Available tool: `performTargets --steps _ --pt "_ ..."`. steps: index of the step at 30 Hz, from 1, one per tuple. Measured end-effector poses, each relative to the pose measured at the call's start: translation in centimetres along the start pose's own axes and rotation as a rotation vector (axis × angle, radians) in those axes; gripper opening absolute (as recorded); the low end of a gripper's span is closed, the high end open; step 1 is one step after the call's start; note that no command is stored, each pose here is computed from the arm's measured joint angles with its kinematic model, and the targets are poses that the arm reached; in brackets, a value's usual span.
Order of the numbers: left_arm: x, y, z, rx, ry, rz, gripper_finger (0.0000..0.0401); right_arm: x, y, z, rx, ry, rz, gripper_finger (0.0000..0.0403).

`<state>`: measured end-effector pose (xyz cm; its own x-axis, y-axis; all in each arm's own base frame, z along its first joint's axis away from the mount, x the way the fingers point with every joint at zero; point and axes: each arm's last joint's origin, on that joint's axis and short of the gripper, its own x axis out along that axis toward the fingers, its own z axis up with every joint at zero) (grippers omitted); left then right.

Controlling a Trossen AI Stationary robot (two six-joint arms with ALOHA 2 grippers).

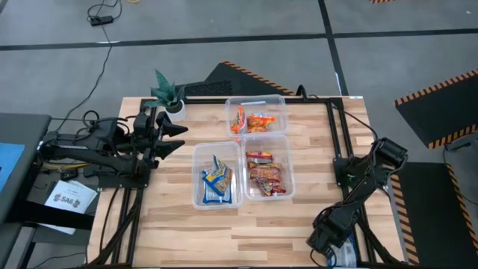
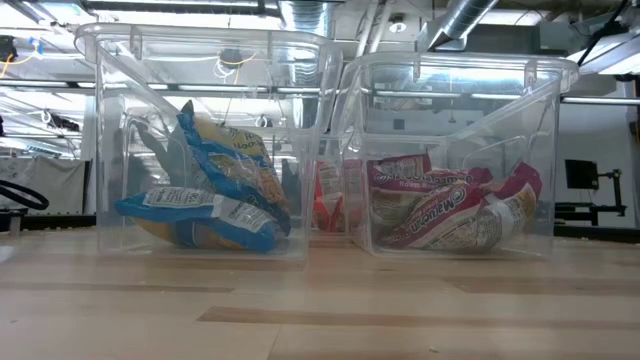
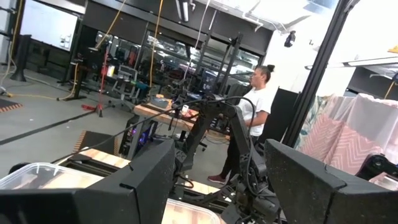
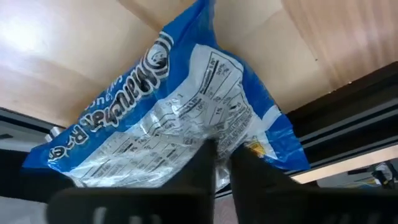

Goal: Sort Maruchan noodles
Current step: Put the blue noodle pack into the bottom left transparent bin

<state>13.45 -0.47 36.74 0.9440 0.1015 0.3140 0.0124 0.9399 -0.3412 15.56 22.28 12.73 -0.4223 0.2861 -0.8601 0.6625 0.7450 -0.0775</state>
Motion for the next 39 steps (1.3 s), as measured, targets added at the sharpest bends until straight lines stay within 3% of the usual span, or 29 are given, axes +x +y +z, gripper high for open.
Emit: performTargets --steps 5,15,21,28,34,39 --pt "0.0 0.0 0.0 0.000 0.000 0.000 0.0235 0.0 0.0 0.0 -0.035 0.009 0.001 0.0010" --pt "0.0 0.0 0.0 0.000 0.000 0.000 0.0235 -2.7 -0.9 -0.9 -0.128 -0.078 0.103 0.0005" --pt "0.0 0.0 0.0 0.000 -0.001 0.002 0.0235 -6.4 -1.9 -2.6 -0.293 -0.140 0.302 0.0004" --pt "0.0 0.1 0.0 0.000 -0.008 0.025 0.0235 -11.2 -2.6 -3.4 -0.433 -0.284 0.634 0.0004" --pt "0.0 0.1 0.0 0.000 -0.010 0.028 0.0235 -13.2 -2.7 -2.4 -0.477 -0.365 0.743 0.0004" --pt "0.0 0.1 0.0 -0.006 -0.012 0.033 0.0235 -14.3 -1.8 -1.9 -0.589 -0.440 0.845 0.0003"
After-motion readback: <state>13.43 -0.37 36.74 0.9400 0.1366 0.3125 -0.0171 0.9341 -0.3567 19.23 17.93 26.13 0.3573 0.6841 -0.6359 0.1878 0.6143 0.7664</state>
